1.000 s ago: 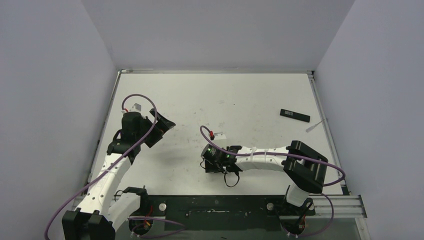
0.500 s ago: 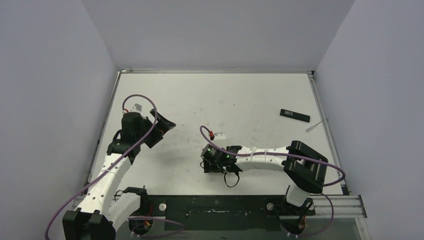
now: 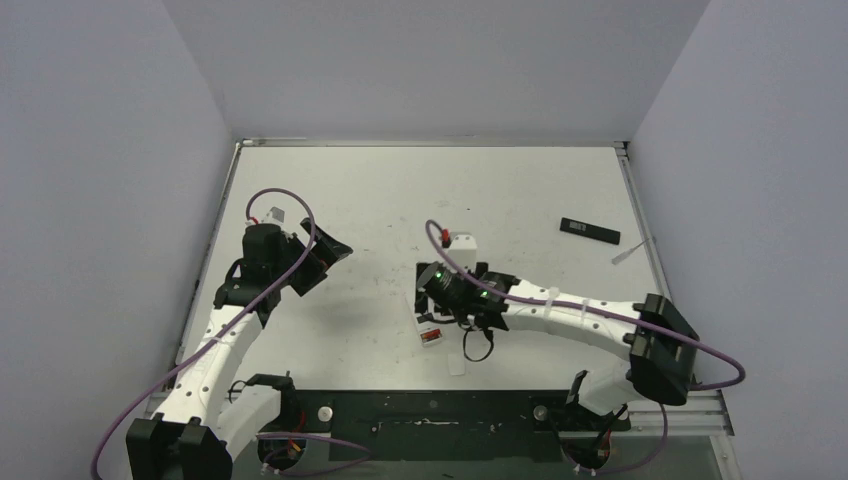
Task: Unload the batteries from the remote control
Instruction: Place the remote control at the center of the board, then pick up the screwdriver from the corner of the board.
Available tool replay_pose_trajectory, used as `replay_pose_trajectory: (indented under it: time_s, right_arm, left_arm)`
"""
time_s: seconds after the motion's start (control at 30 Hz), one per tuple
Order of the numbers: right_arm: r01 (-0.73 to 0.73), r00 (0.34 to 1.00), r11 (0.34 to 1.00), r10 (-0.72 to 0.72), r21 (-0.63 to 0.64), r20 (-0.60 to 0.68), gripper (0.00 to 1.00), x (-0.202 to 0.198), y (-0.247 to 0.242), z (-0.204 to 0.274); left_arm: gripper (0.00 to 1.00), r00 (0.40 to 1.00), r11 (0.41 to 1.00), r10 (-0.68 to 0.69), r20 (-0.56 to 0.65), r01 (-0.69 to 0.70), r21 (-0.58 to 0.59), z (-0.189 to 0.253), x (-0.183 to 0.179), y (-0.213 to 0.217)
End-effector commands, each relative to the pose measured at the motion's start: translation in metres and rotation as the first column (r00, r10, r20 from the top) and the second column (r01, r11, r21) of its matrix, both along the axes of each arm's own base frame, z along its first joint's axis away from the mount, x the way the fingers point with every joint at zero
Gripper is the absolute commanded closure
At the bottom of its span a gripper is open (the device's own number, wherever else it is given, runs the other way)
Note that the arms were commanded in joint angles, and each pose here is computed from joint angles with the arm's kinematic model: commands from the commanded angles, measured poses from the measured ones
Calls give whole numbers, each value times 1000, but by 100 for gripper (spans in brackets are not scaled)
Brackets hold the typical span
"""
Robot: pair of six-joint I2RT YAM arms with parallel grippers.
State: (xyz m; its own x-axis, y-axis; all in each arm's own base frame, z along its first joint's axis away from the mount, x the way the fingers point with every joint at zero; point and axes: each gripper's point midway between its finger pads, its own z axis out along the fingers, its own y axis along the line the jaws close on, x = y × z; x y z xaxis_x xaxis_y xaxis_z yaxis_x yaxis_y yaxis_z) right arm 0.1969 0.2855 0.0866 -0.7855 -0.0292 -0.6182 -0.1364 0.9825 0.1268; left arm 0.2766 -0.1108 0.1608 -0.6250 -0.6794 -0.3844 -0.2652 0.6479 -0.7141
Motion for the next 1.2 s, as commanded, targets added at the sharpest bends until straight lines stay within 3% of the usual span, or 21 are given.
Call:
replay_pose_trajectory:
  time_s: [0.0, 0.2, 0.37, 0.5, 0.6, 0.73, 0.87, 1.17]
  right_arm:
    - [262, 946, 964, -247, -45, 212, 5, 63, -84, 67]
    - [579, 793, 812, -540, -73, 282, 0, 101, -209, 89]
    - [729, 676, 674, -683, -118, 276, 3, 119, -297, 91]
    - [786, 613, 615, -766, -56, 195, 5, 135, -347, 81]
    - [812, 580, 583, -802, -28, 140, 9, 146, -373, 67]
    - [841, 540, 532, -833, -98, 122, 15, 155, -394, 49]
    - [849, 525, 514, -846, -120, 91, 30, 163, -403, 26]
    - [854, 514, 508, -857, -113, 33, 39, 175, -415, -12]
  left_arm:
    - [3, 996, 1000, -20, 84, 20, -10, 21, 11, -2]
    - [3, 996, 999, -30, 85, 32, -19, 21, 10, -2]
    - [3, 995, 999, -41, 92, 44, -29, 23, 10, -3]
    - [3, 994, 997, -63, 93, 67, -34, 28, 12, -7]
    - [3, 993, 997, -70, 98, 73, -35, 32, 12, -7]
    - [3, 992, 996, -73, 102, 76, -34, 36, 9, -7]
    - [2, 993, 996, -76, 95, 80, -39, 35, 7, -8]
    - [2, 993, 996, -76, 95, 81, -42, 37, 7, -8]
